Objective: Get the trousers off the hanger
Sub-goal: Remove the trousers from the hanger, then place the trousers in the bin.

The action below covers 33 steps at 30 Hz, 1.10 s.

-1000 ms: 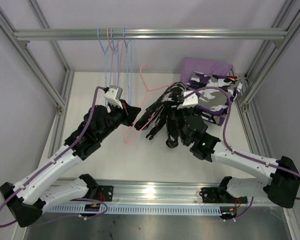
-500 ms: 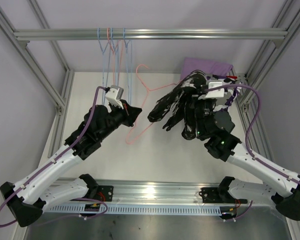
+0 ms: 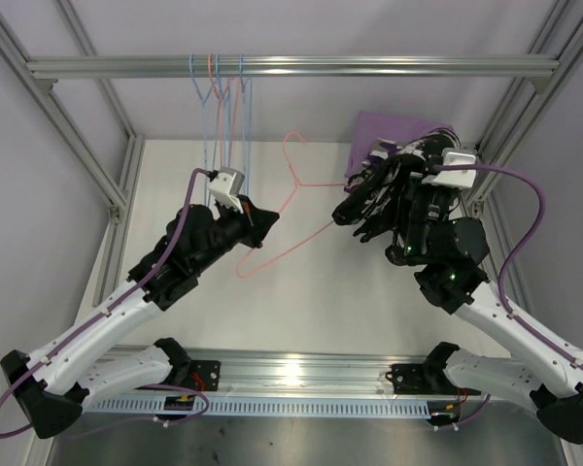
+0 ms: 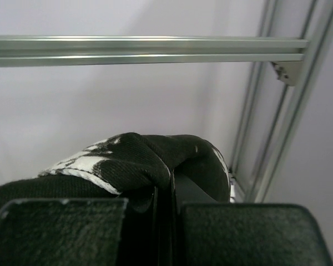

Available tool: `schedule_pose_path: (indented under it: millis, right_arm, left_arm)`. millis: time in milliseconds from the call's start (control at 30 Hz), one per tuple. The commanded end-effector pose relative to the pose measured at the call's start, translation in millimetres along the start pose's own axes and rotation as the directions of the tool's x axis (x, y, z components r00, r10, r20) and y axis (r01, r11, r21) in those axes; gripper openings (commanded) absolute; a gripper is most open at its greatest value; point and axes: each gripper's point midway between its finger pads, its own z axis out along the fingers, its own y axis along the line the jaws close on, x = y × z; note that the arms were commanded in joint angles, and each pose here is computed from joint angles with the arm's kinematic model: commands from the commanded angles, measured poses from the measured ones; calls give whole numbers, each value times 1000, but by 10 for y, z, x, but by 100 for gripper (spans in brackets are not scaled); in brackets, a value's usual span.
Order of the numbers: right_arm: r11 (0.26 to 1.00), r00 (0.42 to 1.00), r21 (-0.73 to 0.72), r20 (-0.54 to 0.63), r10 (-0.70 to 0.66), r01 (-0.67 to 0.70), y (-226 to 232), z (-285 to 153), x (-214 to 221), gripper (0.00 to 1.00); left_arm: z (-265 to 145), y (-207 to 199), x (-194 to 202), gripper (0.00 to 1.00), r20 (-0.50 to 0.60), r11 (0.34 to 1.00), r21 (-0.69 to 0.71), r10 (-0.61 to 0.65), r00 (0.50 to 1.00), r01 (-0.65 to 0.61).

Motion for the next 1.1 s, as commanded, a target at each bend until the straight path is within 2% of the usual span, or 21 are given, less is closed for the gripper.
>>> schedule_pose_path:
  millis: [0, 367, 533, 767, 1000, 1067]
  right_arm:
    - [983, 983, 121, 134, 123, -139, -420, 55, -500, 0]
    - [954, 989, 272, 100, 105, -129, -626, 583, -30, 0]
    - [958, 993, 267, 71, 93, -109, -500, 921, 217, 0]
    - [982, 999, 186, 7, 41, -42, -54, 1364, 726, 0]
    - [991, 998, 133, -62, -3, 11, 235, 1579, 1354, 0]
    - [991, 994, 121, -106, -40, 52, 308, 1648, 1675, 0]
  left_arm:
    - [-42, -144, -303, 0, 80, 999, 34, -7, 997, 5]
    - [-100, -99, -388, 0, 105, 1000, 3, 14, 994, -14]
    - [-105, -107, -385, 0, 104, 1000, 7, 13, 995, -13]
    - [-112, -119, -408, 0, 107, 1000, 10, 14, 994, -15]
    - [-102, -129, -386, 0, 100, 1000, 17, 13, 995, -14]
    - [-106, -139, -398, 0, 101, 1000, 21, 12, 995, -14]
